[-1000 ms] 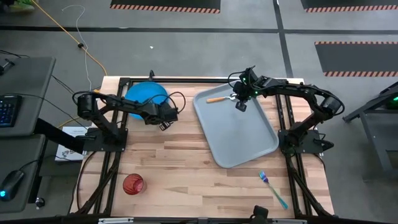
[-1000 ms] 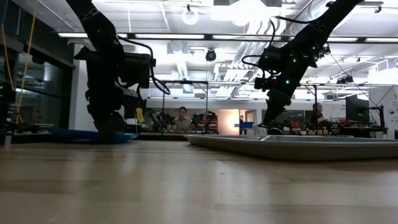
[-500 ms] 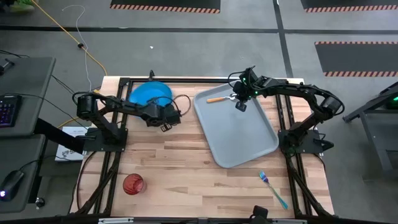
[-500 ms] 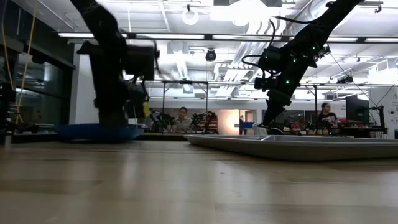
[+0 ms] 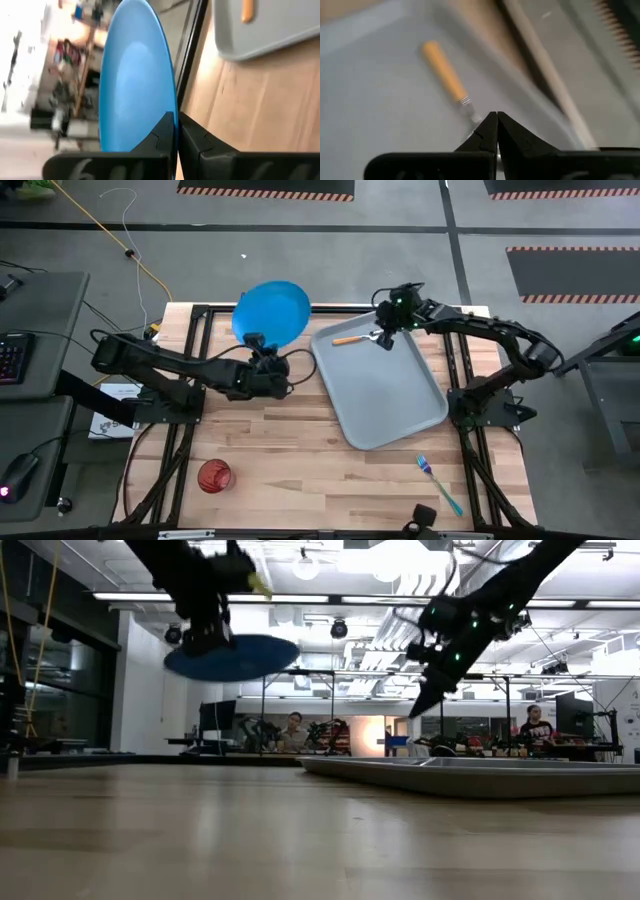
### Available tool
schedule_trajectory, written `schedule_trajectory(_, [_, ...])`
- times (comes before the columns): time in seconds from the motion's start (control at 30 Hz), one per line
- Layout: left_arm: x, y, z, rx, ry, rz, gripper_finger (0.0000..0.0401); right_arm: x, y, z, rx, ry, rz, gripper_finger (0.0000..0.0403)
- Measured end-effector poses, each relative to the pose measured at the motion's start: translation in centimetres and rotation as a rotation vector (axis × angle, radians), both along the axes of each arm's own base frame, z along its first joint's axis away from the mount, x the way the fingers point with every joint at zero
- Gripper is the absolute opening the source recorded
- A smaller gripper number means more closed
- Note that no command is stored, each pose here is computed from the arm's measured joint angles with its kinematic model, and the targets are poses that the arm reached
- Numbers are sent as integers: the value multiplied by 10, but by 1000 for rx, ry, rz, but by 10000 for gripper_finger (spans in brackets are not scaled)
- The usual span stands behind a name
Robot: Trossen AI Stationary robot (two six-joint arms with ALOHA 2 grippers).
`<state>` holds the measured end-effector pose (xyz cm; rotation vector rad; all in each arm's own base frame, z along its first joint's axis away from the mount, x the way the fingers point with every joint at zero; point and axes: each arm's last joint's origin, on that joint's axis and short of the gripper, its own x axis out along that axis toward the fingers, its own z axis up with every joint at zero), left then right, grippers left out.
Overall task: Pick and place plate/cup/fork/spoon on tray
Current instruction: Put the blue plate on the gray serving tray
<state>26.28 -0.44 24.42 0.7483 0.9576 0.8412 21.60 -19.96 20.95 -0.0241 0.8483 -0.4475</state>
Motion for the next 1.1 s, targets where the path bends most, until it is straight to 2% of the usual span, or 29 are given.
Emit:
schedule_trajectory(0.1, [6, -8, 1, 41, 13, -113, 1, -8, 2, 22, -88, -48, -69, 0])
schedule_trajectory(0.17, [12, -11, -4, 30, 8, -231, 1, -14, 6, 38, -137, -97, -108, 0])
schedule_trajectory(0.27, [25, -16, -15, 0, -56, -517, 1, -24, 12, 58, -177, -163, -146, 0])
schedule_trajectory(0.33, [35, -20, -24, 39, -80, -685, 1, -30, 16, 68, -198, -198, -170, 0])
schedule_trajectory(0.4, [47, -24, -29, 100, -88, -780, 1, -36, 18, 75, -219, -223, -187, 0])
schedule_trajectory(0.5, [69, -28, -34, 153, -40, -836, 1, -42, 20, 82, -226, -250, -213, 0])
schedule_trajectory(0.63, [100, -33, -53, 109, 99, -914, 0, -46, 19, 84, -219, -264, -238, 0])
schedule_trajectory(0.73, [121, -38, -66, 68, 134, -974, 0, -47, 18, 82, -208, -253, -246, 0])
schedule_trajectory(0.93, [153, -41, -96, 36, 164, -982, 0, -48, 19, 79, -184, -230, -248, 0])
schedule_trajectory(1.1, [164, -35, -120, 17, 199, -955, 0, -49, 20, 76, -162, -204, -247, 0])
